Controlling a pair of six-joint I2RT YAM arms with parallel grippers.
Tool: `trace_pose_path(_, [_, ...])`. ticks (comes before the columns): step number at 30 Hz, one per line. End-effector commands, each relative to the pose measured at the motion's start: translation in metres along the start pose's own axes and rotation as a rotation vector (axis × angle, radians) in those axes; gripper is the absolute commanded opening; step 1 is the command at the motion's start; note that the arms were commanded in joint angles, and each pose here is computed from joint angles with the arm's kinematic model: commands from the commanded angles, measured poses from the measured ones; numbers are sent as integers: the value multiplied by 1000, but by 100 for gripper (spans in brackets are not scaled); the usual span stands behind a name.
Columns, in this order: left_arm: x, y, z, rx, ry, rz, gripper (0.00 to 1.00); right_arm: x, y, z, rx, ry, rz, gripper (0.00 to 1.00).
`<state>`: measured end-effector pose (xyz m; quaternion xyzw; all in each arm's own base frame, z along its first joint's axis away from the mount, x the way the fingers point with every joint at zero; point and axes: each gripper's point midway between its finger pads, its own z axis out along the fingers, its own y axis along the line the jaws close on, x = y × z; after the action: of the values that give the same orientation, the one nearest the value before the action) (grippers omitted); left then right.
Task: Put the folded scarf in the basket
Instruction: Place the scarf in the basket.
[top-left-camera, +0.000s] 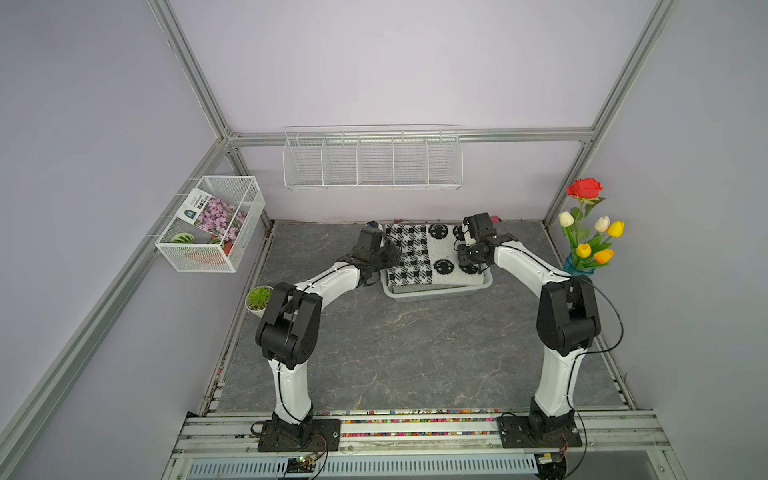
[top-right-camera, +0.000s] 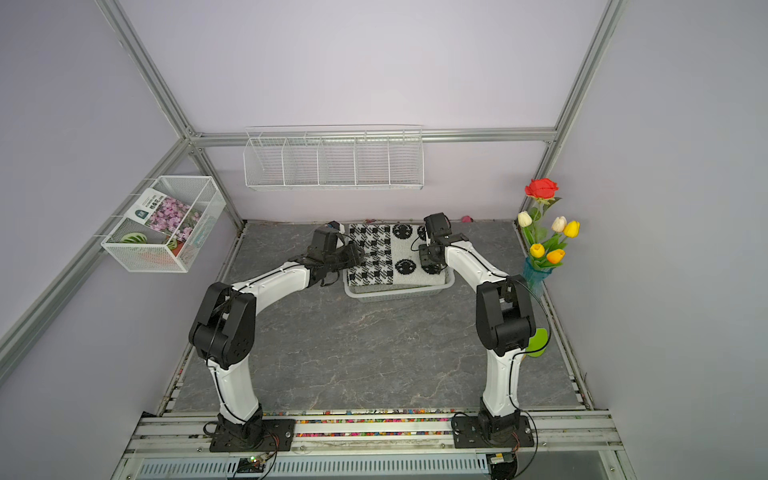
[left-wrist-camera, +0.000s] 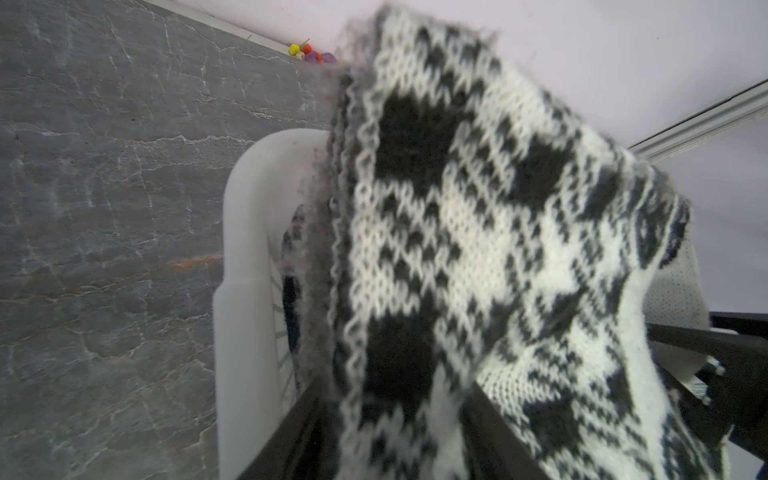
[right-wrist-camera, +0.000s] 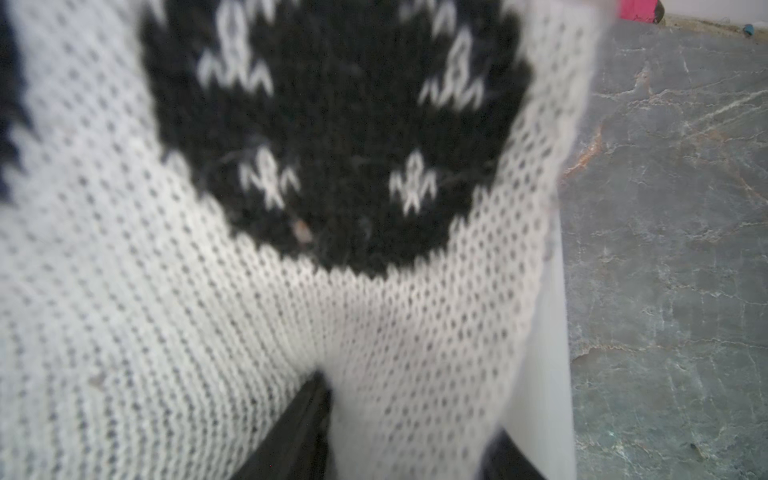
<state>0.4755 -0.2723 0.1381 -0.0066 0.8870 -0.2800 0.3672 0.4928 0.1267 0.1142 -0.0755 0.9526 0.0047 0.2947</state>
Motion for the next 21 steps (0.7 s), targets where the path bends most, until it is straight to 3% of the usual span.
trace_pose_path(1, [12, 41, 1, -79, 35, -15, 49, 39, 6, 1, 28, 109, -33, 48])
trace_pose_path(13, [2, 75, -14, -124, 13, -41, 48, 105, 53, -21, 5, 223, -101, 45])
trace_pose_path(21, [16, 64, -38, -64, 19, -62, 49, 76, 48, -47, -1, 144, -75, 45])
